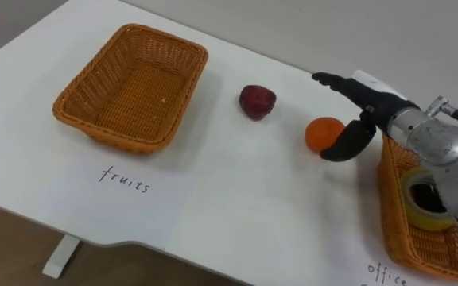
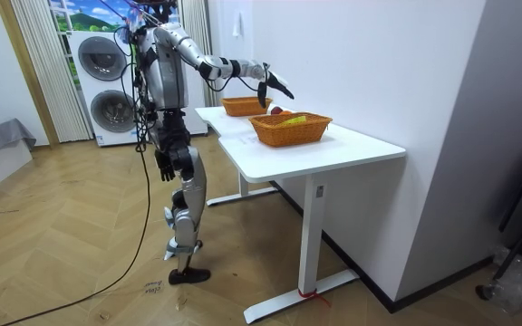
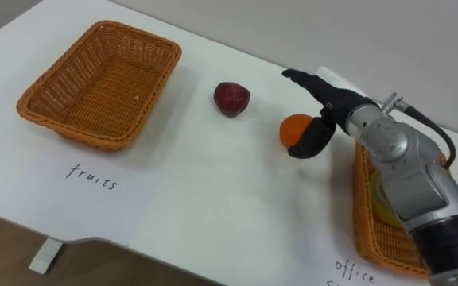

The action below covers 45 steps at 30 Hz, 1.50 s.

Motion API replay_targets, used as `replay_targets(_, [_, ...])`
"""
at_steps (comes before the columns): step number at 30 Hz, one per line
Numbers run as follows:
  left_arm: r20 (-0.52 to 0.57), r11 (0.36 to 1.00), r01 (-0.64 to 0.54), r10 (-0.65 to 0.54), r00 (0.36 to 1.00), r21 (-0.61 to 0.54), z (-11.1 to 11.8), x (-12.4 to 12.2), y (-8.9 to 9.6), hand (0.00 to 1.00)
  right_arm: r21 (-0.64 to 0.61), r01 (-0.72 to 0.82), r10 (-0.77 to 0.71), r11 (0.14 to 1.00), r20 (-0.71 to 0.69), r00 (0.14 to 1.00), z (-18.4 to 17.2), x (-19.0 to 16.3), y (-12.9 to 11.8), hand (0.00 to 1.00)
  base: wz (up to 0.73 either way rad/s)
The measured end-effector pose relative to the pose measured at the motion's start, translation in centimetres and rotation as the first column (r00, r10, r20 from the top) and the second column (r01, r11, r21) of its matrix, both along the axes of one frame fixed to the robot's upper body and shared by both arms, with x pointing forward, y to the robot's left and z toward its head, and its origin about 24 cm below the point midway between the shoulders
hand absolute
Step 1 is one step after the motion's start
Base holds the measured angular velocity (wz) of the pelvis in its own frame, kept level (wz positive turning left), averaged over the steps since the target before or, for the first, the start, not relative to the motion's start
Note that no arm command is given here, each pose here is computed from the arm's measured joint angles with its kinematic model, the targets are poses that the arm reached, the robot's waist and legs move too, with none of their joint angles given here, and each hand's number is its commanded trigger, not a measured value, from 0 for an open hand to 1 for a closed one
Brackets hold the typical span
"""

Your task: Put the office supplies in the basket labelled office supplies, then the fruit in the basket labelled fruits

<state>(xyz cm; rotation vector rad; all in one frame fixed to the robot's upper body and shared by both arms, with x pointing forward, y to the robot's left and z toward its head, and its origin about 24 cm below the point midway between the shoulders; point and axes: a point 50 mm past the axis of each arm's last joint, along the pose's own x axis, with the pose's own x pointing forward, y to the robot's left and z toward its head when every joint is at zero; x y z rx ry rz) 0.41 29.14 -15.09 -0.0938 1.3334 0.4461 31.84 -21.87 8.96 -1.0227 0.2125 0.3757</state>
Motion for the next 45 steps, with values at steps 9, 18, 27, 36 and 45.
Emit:
replay_targets(9, [0.004, 1.0, 0.0, 0.0, 1.0, 0.004, 0.0, 0.2, 0.1, 0.0, -0.026, 0.03, -0.031, 0.999, -0.034, 0.999, -0.8, 0.0, -0.7, 0.0, 0.0])
replay_targets(18, [-0.011, 1.0, -0.005, 0.005, 1.0, 0.001, 0.0, 0.2, 0.1, 0.0, -0.029, 0.051, -0.053, 0.998, -0.048, 0.997, -1.0, 0.0, -1.0, 0.0, 0.0])
replay_targets(27, [-0.015, 1.0, -0.006, 0.006, 1.0, 0.004, 0.0, 0.2, 0.1, 0.0, -0.029, 0.053, -0.055, 0.998, -0.049, 0.997, -1.0, 0.0, -1.0, 0.0, 0.0])
replay_targets(36, [-0.017, 1.0, -0.008, 0.008, 1.0, 0.014, 0.0, 0.2, 0.1, 0.0, -0.044, 0.067, -0.069, 0.997, -0.063, 0.996, -1.4, 0.0, -1.4, 0.0, 0.0])
replay_targets(45, [-0.01, 1.0, 0.008, -0.008, 1.0, -0.007, 0.0, 0.3, 0.0, 0.0, -0.047, 0.08, -0.084, 0.996, -0.075, 0.994, -1.7, -0.1, -1.7, 0.0, 0.0])
